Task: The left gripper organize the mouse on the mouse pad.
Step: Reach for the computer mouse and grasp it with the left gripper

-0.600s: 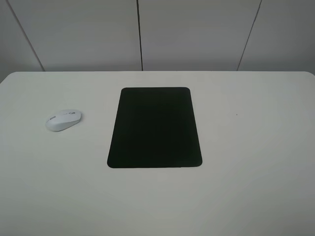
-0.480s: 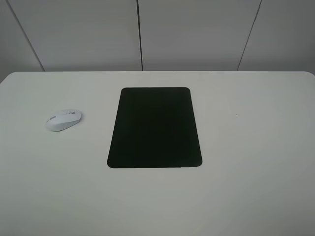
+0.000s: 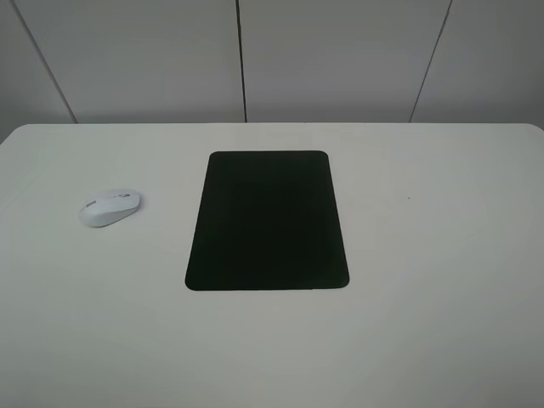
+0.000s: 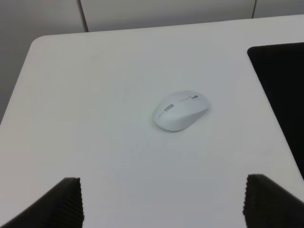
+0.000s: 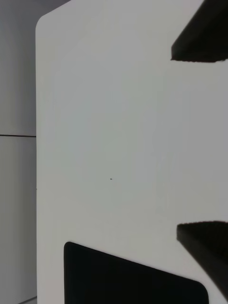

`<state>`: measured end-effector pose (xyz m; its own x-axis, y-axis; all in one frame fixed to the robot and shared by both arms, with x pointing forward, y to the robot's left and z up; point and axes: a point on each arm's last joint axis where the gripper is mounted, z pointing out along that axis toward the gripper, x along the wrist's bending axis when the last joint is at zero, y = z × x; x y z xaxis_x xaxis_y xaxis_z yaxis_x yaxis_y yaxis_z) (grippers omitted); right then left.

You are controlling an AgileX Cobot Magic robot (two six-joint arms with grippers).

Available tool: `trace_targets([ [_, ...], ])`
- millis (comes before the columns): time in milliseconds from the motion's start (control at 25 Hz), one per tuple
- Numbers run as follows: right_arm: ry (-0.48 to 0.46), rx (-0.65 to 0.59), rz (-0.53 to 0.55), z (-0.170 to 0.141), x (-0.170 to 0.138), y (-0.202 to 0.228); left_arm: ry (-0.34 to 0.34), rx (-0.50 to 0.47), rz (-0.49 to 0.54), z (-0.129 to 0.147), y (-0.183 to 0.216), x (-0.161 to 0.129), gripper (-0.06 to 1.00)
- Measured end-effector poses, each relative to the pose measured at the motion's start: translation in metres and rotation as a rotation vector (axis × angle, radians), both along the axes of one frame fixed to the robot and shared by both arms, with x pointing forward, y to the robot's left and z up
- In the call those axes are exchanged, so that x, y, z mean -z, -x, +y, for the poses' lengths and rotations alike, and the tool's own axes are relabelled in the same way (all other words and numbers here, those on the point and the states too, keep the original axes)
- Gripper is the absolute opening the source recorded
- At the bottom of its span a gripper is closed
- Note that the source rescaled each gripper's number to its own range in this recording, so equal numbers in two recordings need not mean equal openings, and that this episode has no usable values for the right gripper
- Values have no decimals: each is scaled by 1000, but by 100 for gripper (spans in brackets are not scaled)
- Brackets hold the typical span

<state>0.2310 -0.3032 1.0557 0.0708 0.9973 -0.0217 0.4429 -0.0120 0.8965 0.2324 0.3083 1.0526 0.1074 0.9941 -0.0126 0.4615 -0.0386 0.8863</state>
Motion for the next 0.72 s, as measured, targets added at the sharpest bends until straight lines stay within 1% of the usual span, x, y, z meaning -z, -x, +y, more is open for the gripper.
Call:
trace_targets([
  [720, 1, 1, 0, 0, 0, 0, 0, 0, 0, 0, 0, 0, 51],
])
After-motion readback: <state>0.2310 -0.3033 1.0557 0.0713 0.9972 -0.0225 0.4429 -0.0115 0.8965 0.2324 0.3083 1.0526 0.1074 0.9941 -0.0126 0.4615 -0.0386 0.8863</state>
